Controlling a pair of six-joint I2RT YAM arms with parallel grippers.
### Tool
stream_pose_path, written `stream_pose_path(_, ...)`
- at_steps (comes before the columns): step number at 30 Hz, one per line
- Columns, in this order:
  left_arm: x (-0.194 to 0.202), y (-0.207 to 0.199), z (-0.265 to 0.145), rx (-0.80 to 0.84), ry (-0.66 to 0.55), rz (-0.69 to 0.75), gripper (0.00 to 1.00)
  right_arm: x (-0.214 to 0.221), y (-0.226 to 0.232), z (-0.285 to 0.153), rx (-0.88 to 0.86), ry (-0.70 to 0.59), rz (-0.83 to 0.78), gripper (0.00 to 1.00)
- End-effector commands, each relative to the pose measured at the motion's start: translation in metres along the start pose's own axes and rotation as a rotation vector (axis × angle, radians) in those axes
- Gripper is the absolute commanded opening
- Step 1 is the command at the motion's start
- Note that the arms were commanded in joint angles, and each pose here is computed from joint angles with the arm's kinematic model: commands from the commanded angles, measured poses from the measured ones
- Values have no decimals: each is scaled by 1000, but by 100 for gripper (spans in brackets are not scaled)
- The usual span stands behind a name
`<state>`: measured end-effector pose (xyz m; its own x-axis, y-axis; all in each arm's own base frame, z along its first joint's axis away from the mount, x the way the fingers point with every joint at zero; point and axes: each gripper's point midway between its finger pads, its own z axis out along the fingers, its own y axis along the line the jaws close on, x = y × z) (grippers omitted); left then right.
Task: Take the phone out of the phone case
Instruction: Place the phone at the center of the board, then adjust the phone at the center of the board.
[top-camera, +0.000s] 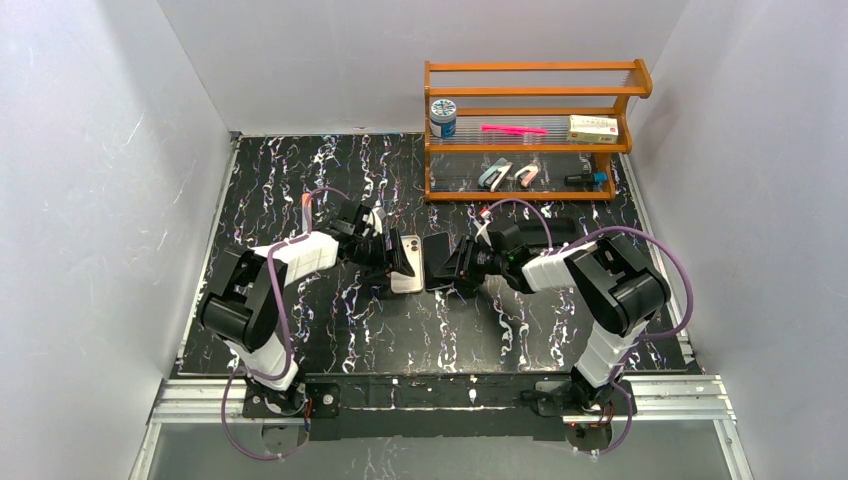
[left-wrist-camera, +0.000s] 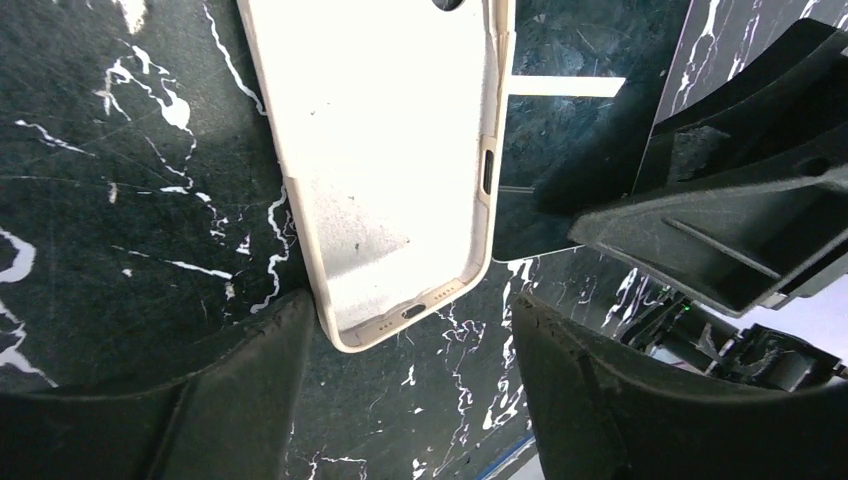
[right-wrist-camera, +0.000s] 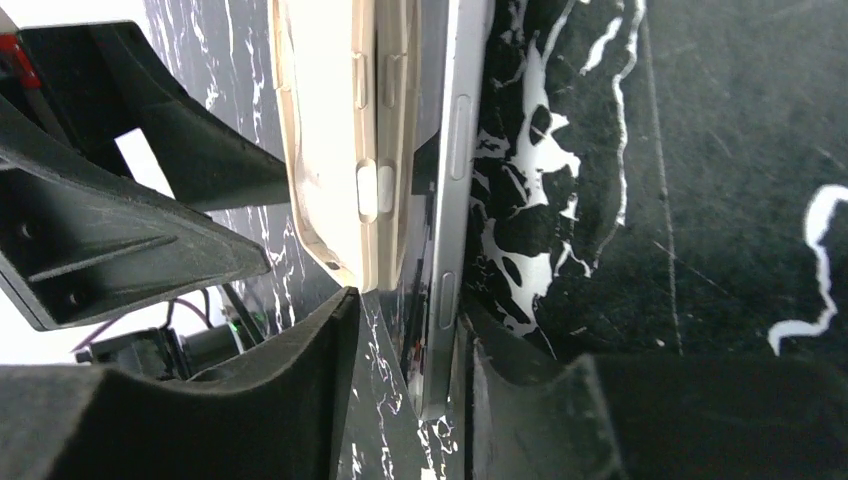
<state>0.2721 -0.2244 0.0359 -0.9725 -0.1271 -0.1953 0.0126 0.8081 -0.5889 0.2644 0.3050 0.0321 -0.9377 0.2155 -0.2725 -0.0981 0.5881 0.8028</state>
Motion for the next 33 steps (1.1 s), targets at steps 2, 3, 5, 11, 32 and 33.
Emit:
stream_pose_path(2,4,32,-14,-183,-8,43,79,-1,-3,-1,52,33,-64,53)
stream_pose_path(3,2,33,-16,-198,-16,51,82,0,-6,-3,71,38,-73,59)
stream_pose_path(5,-2,34,-21,-219,-35,67,93,1,-13,-6,112,46,-94,69)
stream_pose_path(11,-15,31,-34,-251,-80,110,98,-4,-32,-17,257,36,-165,79)
stream_pose_path(32,-58,41,-111,-473,-367,290,98,-13,-23,2,310,93,-258,83)
stream_pose_path(33,-57,41,-112,-473,-369,291,98,-13,-21,4,301,98,-261,83)
